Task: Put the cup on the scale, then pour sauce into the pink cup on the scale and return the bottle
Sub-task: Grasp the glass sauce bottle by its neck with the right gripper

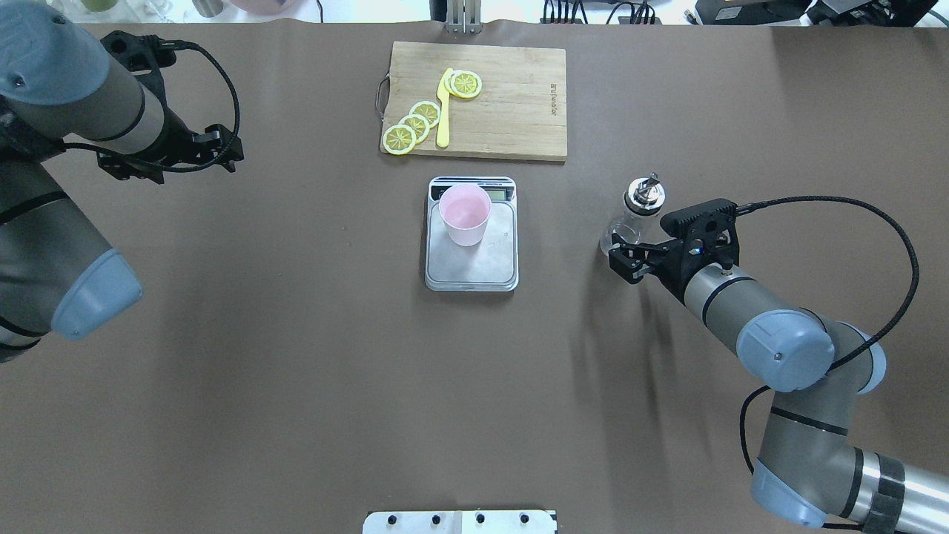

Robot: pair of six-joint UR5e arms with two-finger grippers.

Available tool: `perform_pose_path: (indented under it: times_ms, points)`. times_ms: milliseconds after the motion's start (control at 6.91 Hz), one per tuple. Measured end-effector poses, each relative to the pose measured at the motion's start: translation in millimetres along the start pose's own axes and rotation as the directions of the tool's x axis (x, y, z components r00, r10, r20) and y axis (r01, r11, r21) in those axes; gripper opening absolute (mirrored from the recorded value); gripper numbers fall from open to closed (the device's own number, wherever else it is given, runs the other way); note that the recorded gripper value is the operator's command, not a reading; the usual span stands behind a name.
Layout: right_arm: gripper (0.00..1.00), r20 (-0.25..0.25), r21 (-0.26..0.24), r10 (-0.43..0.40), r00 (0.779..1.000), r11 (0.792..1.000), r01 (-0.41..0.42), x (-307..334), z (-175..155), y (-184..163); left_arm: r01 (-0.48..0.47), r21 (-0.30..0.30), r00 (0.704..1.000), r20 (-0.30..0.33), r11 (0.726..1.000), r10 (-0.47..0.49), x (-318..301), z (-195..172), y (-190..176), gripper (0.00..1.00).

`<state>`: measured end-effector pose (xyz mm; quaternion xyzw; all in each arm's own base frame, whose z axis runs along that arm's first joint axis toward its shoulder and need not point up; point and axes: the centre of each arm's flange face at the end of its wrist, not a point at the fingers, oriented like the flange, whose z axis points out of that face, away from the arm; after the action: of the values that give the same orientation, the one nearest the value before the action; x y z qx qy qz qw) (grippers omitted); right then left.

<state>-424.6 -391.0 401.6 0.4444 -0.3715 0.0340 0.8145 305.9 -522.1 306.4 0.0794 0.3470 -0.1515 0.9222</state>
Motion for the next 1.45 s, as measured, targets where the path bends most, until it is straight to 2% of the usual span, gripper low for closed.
perform_pose_path:
  times_ms: [723,1157,1447]
  points:
    - [1.00,-0.007,0.019,0.005,1.000,1.000,-0.005,-5,17,-11,0.002,-0.004,1.000,0.009,1.000,-0.002,0,5,-1,0.99]
    - [0.91,-0.021,0.023,-0.002,1.000,1.000,0.002,-1,26,-15,0.004,-0.001,1.000,0.002,1.000,-0.004,1,8,-2,0.99]
    - [0.91,-0.016,0.030,0.002,1.000,1.000,-0.002,-7,29,-20,0.002,0.000,1.000,0.002,1.000,-0.002,1,8,-3,0.99]
